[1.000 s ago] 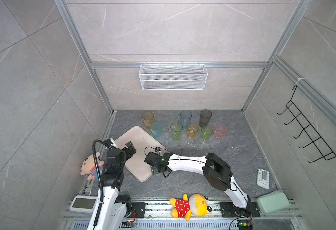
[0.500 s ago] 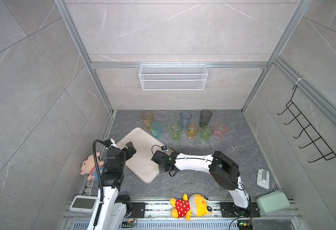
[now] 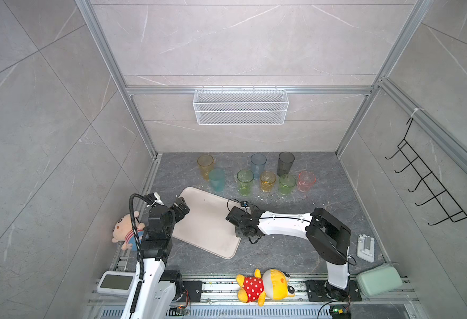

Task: Place the glasses into the tray
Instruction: Rotate the tray at the center of the table.

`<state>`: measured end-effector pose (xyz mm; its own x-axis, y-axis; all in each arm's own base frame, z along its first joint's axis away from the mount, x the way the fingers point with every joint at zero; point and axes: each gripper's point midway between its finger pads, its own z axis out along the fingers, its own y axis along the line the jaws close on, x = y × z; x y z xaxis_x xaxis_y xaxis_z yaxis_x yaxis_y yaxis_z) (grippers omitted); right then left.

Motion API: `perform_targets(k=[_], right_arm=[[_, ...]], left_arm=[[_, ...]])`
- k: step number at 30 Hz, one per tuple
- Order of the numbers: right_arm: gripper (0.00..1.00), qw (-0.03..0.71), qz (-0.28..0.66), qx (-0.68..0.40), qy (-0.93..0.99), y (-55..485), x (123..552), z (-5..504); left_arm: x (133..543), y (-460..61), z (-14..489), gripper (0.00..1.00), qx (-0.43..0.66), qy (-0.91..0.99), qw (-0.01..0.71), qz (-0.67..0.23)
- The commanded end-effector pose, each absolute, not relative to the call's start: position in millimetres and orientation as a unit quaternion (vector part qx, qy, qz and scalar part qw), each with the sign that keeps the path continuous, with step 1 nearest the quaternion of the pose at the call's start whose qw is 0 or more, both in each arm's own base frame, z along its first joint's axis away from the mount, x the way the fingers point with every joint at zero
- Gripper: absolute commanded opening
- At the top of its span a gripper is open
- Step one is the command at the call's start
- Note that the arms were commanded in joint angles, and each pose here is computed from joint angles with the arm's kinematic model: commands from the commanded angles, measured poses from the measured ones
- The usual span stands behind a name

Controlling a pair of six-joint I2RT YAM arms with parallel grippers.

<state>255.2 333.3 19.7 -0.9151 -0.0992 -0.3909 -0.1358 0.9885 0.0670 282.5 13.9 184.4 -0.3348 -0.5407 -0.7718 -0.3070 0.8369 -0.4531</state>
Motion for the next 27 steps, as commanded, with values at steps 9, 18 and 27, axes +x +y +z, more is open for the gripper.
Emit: perform_targets(k=[9, 18, 27], right_arm=[[0.15, 0.177, -0.013, -0.046, 0.983, 270, 256, 16], [0.11, 0.172, -0.033, -0.052, 0.983, 242, 261, 15], [0.06, 0.151, -0.05, -0.056, 0.986, 211, 270, 15]], left_arm=[[291, 6, 199, 0.99, -0.248, 0.8, 0.528, -0.138], [294, 5, 197, 0.99, -0.246, 0.803, 0.524, -0.141], [295, 4, 195, 0.99, -0.247, 0.805, 0.521, -0.142]])
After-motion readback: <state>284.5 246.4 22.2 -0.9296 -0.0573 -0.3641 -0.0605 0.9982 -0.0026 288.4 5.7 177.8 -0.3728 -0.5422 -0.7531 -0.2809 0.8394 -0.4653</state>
